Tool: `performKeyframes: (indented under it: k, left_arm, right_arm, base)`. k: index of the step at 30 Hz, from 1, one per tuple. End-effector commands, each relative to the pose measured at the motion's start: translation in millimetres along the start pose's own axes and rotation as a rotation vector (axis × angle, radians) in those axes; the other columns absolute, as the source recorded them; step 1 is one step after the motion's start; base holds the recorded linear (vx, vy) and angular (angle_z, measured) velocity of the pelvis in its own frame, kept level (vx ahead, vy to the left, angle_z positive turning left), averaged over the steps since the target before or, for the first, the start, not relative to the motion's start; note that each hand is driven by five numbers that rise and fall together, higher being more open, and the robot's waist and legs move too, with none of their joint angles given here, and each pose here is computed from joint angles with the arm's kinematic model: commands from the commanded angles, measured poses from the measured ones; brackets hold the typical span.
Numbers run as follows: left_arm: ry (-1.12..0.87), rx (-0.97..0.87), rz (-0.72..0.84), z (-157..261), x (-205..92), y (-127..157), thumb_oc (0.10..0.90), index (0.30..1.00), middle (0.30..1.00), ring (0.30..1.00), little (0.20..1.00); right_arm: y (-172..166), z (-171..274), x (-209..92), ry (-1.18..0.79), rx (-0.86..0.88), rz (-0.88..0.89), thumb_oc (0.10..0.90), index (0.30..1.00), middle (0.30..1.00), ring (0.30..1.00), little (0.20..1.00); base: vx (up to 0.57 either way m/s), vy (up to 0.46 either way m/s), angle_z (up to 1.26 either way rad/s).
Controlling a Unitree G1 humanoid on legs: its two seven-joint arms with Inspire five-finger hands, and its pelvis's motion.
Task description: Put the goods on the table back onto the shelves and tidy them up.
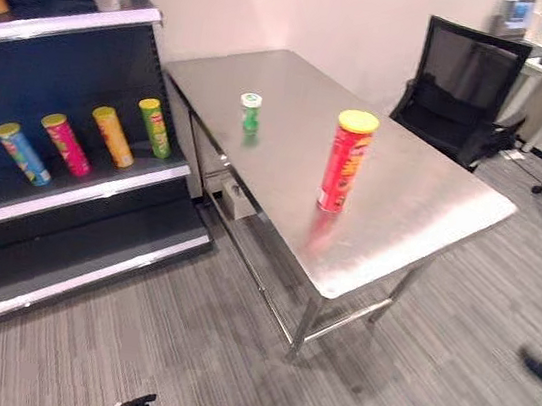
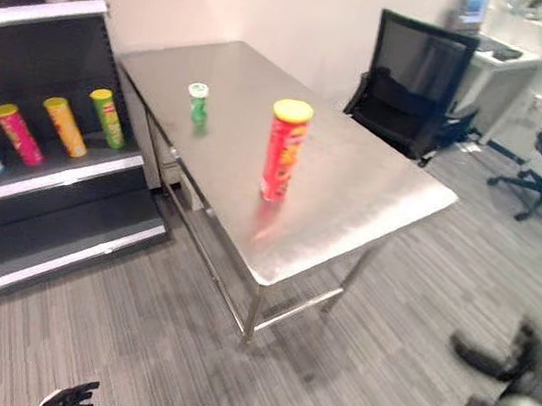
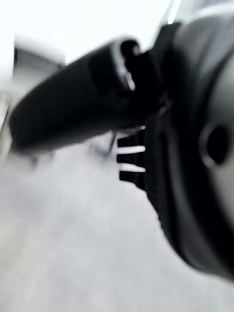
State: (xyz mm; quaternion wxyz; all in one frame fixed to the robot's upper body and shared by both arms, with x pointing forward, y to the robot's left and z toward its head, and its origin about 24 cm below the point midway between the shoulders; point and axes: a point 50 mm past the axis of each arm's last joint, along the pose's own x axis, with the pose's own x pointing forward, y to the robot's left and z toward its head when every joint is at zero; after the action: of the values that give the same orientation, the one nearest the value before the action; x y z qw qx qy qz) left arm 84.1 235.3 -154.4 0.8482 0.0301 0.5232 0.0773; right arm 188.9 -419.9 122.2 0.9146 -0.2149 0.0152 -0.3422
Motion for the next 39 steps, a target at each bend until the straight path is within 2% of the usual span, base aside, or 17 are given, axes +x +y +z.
performKeyframes:
  k: [1,6,13,14,22,26,31,39]
  left_arm:
    - [-0.128,0.08,-0.006,41,7,8,0.8,0.9,0.9,0.9,0.9]
    - [-0.109,0.114,-0.037,30,4,8,0.8,0.9,0.9,0.9,0.9]
    - [-0.08,0.13,-0.051,19,2,6,0.8,0.9,0.9,0.9,0.9]
    - [-0.074,0.151,-0.041,19,1,11,0.8,0.9,0.9,0.9,0.9]
    - [-0.059,0.134,-0.037,13,0,15,0.8,0.9,0.9,0.9,0.9]
    - [-0.052,0.136,-0.037,11,-1,16,0.8,0.9,0.9,0.9,0.9]
    - [-0.05,0.124,-0.034,10,0,15,0.8,0.9,0.9,0.9,0.9]
    - [-0.054,0.124,-0.029,11,0,14,0.8,0.9,0.9,0.9,0.9]
  right_arm:
    - [18,103,15,-0.484,0.194,0.063,0.8,0.9,0.9,0.9,0.9]
    - [20,179,18,-0.752,0.343,0.153,0.8,0.9,0.9,0.9,0.9]
    - [37,211,37,-0.762,0.306,0.214,0.8,0.9,0.9,0.9,0.9]
    - [50,222,53,-0.703,0.193,0.251,0.8,0.9,0.9,0.9,0.9]
    - [72,241,62,-0.666,0.197,0.388,0.8,0.9,0.9,0.9,0.9]
    - [81,252,64,-0.662,0.123,0.418,0.8,0.9,0.9,0.9,0.9]
    - [82,257,62,-0.676,0.133,0.431,0.8,0.9,0.9,0.9,0.9]
    - [88,253,65,-0.656,-0.01,0.425,0.8,0.9,0.9,0.9,0.9]
  base:
    - [0.0,0.022,-0.08]
    - [0.0,0.004,0.03]
    - [-0.01,0.003,0.14]
    - [-0.03,0.005,0.19]
    - [-0.01,-0.005,0.11]
    - [0.01,-0.004,0.13]
    - [0.01,-0.003,0.06]
    - [0.01,-0.004,0.07]
